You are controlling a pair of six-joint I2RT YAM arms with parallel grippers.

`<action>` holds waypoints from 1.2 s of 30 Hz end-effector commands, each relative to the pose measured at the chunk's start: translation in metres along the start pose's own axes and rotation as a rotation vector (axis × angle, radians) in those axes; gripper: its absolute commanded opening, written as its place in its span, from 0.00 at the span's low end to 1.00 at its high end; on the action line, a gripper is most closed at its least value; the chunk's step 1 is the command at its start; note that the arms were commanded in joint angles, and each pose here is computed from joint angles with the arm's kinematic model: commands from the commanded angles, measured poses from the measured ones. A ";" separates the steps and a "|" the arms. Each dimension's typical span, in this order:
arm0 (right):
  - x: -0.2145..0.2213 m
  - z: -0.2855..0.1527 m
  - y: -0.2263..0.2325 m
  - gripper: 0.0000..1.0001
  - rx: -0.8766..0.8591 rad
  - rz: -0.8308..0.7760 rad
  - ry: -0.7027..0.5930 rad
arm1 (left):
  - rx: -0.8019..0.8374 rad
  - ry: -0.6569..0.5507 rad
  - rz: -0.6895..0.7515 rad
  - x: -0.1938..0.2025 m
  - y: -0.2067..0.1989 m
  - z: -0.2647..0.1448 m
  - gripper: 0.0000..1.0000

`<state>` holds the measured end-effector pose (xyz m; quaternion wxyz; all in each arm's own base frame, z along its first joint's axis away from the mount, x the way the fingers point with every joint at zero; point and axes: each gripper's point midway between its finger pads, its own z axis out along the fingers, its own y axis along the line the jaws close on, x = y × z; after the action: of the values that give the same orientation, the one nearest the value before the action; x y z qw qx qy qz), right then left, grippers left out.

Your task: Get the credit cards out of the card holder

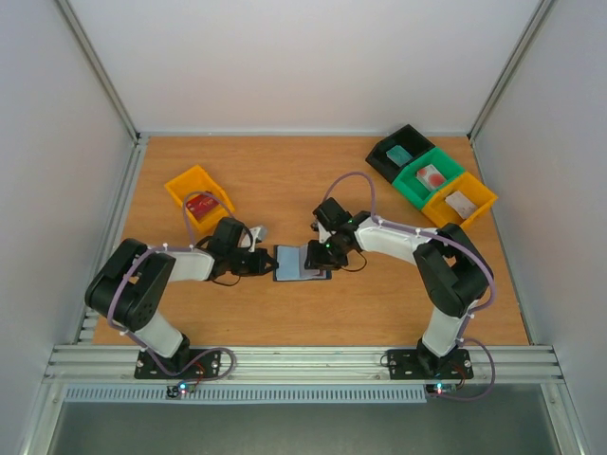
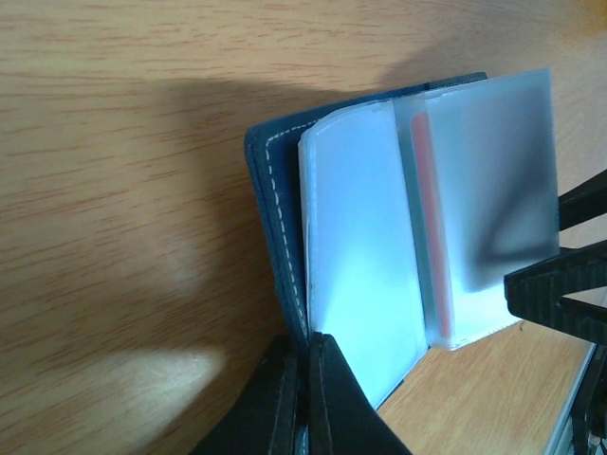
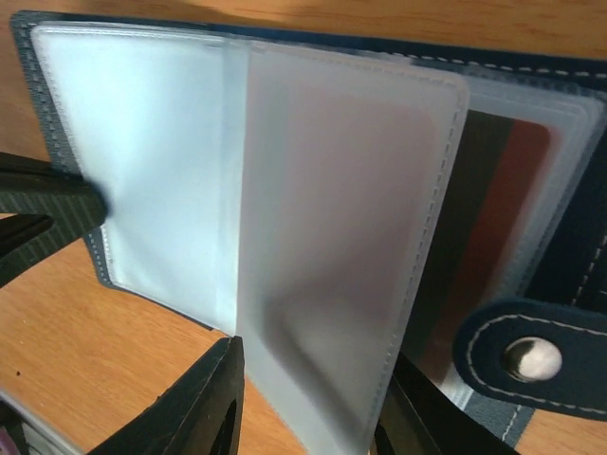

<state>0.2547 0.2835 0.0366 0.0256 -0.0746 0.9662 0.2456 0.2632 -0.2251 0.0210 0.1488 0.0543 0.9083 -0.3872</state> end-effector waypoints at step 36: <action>-0.030 0.012 0.028 0.38 -0.116 -0.017 0.021 | -0.007 -0.051 0.057 -0.004 -0.002 -0.003 0.00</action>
<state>0.2680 0.3144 0.0488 0.0282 -0.1168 0.9605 0.2509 0.2628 -0.2245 0.0221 0.1555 0.0557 0.9078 -0.3855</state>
